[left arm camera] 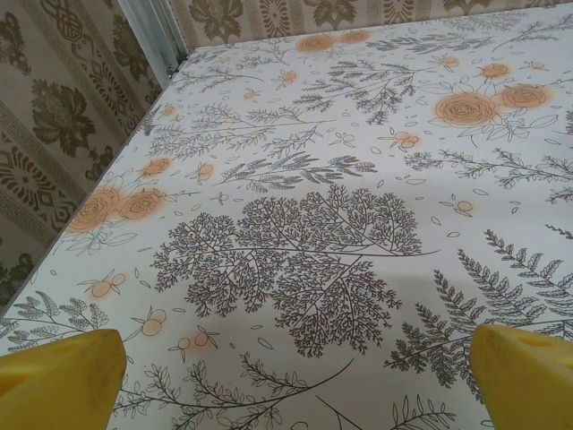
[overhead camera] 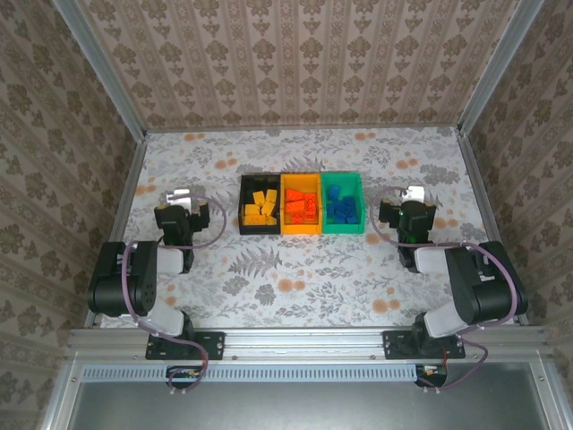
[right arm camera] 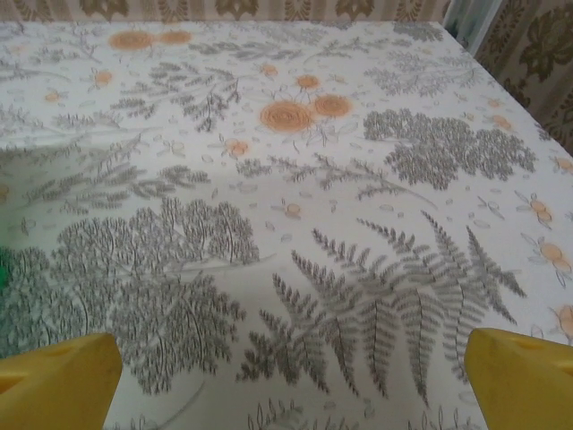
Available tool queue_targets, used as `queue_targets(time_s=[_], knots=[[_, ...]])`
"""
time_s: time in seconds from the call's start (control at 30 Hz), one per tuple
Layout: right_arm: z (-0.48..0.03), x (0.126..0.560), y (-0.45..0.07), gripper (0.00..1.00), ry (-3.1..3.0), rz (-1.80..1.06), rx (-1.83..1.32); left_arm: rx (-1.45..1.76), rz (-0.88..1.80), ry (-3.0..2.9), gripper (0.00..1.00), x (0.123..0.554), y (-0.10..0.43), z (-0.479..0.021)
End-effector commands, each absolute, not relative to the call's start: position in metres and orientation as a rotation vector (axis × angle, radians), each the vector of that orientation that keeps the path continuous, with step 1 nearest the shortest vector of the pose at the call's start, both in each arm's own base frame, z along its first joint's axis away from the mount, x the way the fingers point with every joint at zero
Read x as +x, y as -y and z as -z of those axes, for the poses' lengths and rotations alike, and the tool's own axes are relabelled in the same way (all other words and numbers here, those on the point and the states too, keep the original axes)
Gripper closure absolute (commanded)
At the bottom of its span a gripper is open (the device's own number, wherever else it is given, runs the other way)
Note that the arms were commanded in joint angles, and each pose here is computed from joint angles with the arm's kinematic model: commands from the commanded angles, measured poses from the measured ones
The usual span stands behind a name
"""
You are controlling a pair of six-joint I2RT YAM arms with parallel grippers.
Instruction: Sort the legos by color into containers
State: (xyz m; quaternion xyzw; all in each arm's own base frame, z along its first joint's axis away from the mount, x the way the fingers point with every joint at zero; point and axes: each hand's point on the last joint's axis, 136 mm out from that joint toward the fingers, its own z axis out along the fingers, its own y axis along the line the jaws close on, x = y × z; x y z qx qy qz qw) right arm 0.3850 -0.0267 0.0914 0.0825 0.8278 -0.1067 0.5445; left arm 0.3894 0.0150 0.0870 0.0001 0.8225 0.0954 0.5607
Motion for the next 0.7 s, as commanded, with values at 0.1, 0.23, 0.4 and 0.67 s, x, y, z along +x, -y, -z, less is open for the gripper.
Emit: queue_targets(time_s=[0.1,0.23,0.4,0.67], knots=[[-0.0982,0.3943,0.0161,0.0,-1.92,0.142,0.141,-0.017,-0.204,-1.899,0.0,0.3959,-0.0142,-0.0975],[-0.1014,0.3977,0.0162,0.0,-1.882,0.155,0.143,-0.016,-0.202,-1.899,0.0,0.3958,-0.0139,-0.0973],[-0.1004,0.396,0.0198,0.0,-1.895,0.141,0.161,-0.016,-0.203,-1.9,0.0,0.3959,-0.0142,-0.0971],[-0.0997,0.3959,0.0193,0.0,-1.895,0.141,0.158,-0.016,-0.203,-1.9,0.0,0.3962,-0.0142,-0.0974]])
